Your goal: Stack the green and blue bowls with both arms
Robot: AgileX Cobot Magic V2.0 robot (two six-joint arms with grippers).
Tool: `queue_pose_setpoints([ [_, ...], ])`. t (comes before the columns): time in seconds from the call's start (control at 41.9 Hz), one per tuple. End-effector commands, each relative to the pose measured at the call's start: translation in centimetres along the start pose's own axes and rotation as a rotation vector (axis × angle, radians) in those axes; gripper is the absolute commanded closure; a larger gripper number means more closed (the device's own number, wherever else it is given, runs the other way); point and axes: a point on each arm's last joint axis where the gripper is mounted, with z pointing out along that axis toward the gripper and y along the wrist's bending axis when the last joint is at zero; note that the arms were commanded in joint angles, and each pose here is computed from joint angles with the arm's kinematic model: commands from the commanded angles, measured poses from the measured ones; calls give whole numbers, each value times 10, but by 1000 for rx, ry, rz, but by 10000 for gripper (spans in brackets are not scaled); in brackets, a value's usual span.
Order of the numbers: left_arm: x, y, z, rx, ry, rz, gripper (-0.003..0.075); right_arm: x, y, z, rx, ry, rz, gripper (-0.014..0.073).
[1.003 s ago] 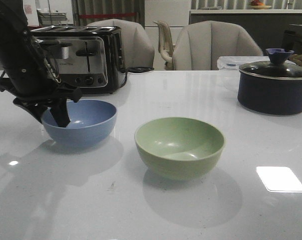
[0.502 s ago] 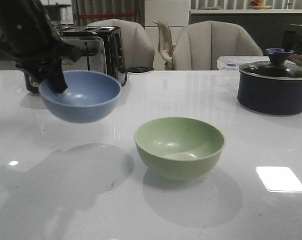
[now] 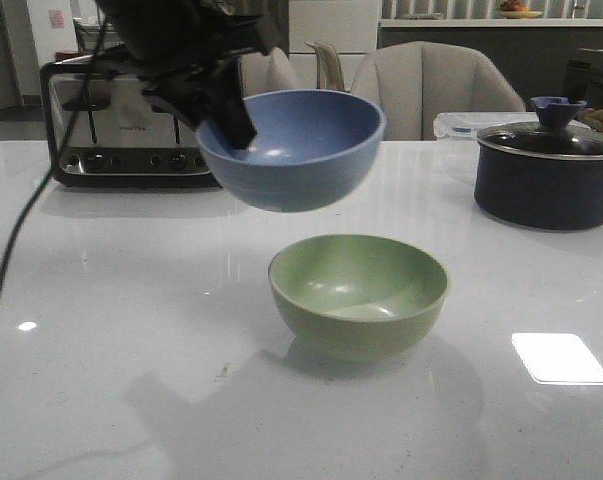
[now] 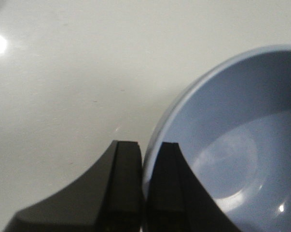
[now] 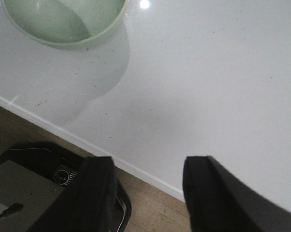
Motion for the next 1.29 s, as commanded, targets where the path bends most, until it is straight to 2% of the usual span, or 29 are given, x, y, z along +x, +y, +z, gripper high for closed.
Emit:
queue_pose_setpoints([
  [0.0,-14,-32,-14,49,-116,48,619,-9,-1,-8,10,-75,-15,154],
  [0.119,-13,-45,6,59,-111,76,619,-9,-1,-8,10,-75,-15,154],
  [0.263,-9,-45,26,63,-72,70,619,-9,-1,-8,10,-75,-15,154],
  [0.358,-6,-43,34,62,-43,68,589,-9,-1,-8,10,-75,-15,154],
  [0.43,-5,-43,37,64,-29,65,501,-9,-1,-8,10,-75,-15,154],
  [0.478,-5,-43,37,64,-29,65,395,-9,-1,-8,10,-75,-15,154],
  [0.549,-6,-43,35,65,-30,66,278,-9,-1,-8,10,-75,-15,154],
  [0.597,-9,-43,31,65,-37,69,217,-9,-1,-8,10,-75,-15,154],
  [0.645,-10,-42,26,63,-45,69,193,-9,-1,-8,10,-75,-15,154],
  [0.932,-8,-53,-59,19,-136,162,190,-9,-1,-8,10,-75,-15,154],
  [1.075,15,-58,-104,21,-192,172,190,-9,-1,-8,10,-75,-15,154],
  [1.266,64,-58,-154,-17,-244,210,190,-9,-1,-8,10,-75,-15,154],
])
